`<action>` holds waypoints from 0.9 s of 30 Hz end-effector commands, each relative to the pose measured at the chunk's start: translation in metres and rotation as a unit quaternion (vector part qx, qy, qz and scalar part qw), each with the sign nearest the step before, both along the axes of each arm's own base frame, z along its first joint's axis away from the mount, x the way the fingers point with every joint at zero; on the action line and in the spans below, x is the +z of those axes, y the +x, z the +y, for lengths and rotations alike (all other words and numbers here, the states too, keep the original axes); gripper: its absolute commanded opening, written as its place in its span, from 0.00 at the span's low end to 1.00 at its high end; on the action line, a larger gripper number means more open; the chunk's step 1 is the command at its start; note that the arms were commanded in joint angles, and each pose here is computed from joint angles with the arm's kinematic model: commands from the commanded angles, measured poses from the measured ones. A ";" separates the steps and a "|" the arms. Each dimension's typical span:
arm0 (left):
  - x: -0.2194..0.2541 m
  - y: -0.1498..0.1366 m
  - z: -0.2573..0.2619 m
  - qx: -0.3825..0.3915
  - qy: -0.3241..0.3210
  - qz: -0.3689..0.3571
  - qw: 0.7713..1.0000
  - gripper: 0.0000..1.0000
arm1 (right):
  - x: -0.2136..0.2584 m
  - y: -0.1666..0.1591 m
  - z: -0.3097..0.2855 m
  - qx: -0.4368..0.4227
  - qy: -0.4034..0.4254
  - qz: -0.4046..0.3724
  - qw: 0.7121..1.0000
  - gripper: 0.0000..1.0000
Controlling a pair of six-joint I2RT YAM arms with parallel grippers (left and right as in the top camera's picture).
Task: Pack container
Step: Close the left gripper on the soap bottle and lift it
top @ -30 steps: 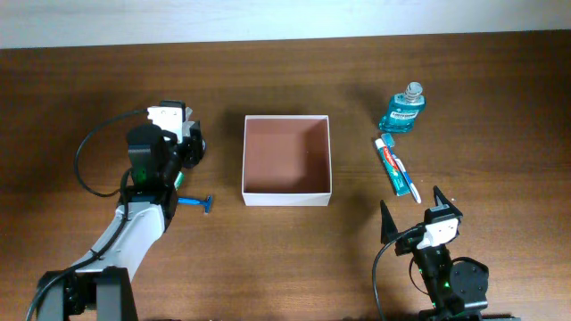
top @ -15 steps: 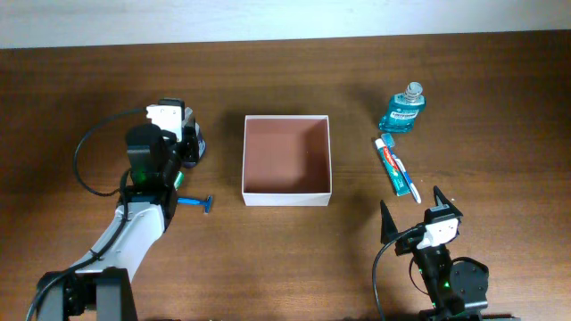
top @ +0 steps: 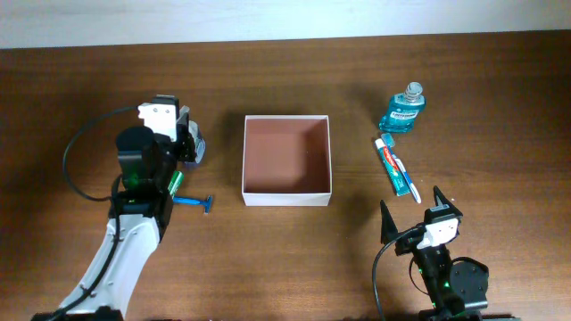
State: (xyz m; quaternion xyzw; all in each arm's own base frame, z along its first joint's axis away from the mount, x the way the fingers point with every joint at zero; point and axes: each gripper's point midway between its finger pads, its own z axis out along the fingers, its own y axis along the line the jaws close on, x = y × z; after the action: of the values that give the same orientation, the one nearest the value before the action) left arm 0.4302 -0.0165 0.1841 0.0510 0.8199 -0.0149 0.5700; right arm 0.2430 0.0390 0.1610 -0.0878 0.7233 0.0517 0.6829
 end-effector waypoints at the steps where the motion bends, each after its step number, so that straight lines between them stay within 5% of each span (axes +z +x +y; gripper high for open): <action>1: 0.034 -0.004 -0.003 -0.009 -0.001 -0.044 0.999 0.28 | -0.002 0.000 -0.001 -0.002 0.000 0.002 1.000 0.99; 11: 0.101 -0.030 -0.004 0.002 -0.054 -0.120 0.991 0.28 | -0.002 0.000 -0.001 -0.001 0.000 0.002 1.000 0.98; 16: 0.073 -0.033 -0.005 0.000 -0.055 -0.063 0.997 0.29 | -0.002 0.000 -0.001 -0.001 0.000 0.002 1.000 0.99; 19: 0.054 -0.030 -0.016 -0.026 -0.063 -0.034 0.997 0.52 | -0.002 0.000 -0.001 -0.001 0.000 0.002 1.000 0.99; 22: 0.038 -0.029 -0.033 -0.074 -0.081 -0.008 0.994 0.63 | -0.002 0.000 -0.001 -0.002 0.000 0.002 1.000 0.98; 27: 0.024 -0.027 -0.039 -0.096 -0.067 0.008 0.993 0.65 | -0.002 0.000 -0.001 -0.001 0.000 0.002 1.000 0.99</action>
State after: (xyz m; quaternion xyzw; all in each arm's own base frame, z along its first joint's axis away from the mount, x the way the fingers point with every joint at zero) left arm 0.4033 -0.0426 0.2131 0.0525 0.8135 -0.1081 0.5690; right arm 0.2430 0.0390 0.1610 -0.0877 0.7234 0.0518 0.6829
